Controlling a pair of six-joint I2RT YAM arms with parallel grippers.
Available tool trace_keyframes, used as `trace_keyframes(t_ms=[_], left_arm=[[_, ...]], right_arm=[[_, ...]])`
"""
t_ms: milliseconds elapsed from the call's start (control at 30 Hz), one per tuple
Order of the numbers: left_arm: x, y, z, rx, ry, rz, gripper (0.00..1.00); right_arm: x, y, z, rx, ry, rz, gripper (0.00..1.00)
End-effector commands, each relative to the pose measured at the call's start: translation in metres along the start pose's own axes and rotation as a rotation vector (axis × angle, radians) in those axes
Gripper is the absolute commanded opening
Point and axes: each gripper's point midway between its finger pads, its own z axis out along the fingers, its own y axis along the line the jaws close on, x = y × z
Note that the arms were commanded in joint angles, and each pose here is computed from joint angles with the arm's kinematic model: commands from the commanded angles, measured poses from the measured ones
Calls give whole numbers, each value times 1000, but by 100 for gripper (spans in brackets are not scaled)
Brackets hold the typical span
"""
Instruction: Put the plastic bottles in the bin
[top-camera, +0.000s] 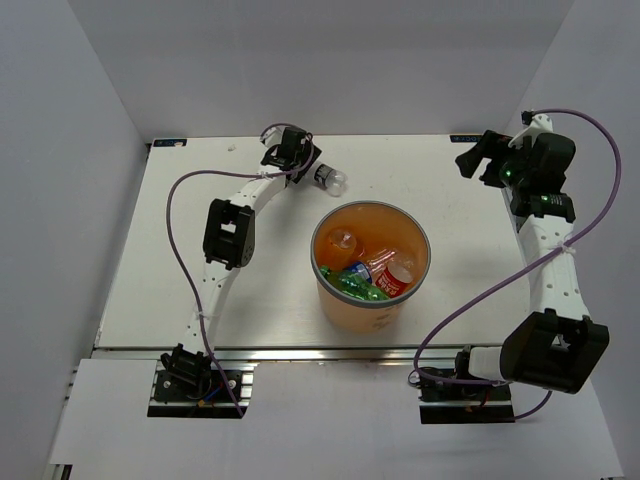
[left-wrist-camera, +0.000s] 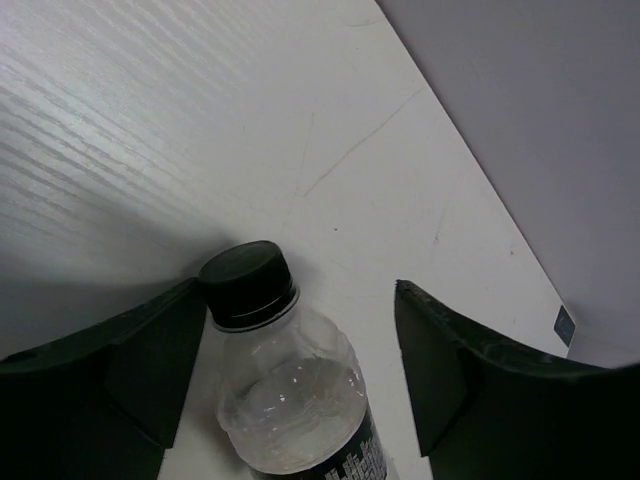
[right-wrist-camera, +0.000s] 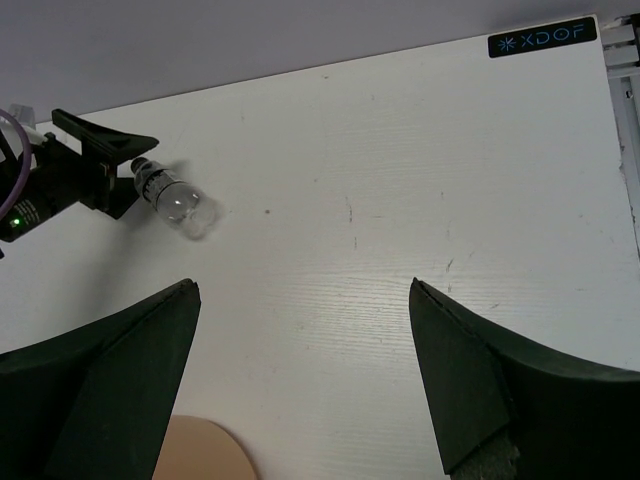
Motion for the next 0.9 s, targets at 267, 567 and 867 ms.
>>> trace_keyframes(t_ms=[267,567,867], left_arm=[[5,44,6,-162,-43,51,71],[2,26,-9,-95,-13,114,43],[-30,-1,-49,17,8,132,0]], right_arm=[[-7,-19,-2,88,-72,20,89],[-5,-23,-4,109,-75,26,89],[-1,-20,-7,95,-73,28,89]])
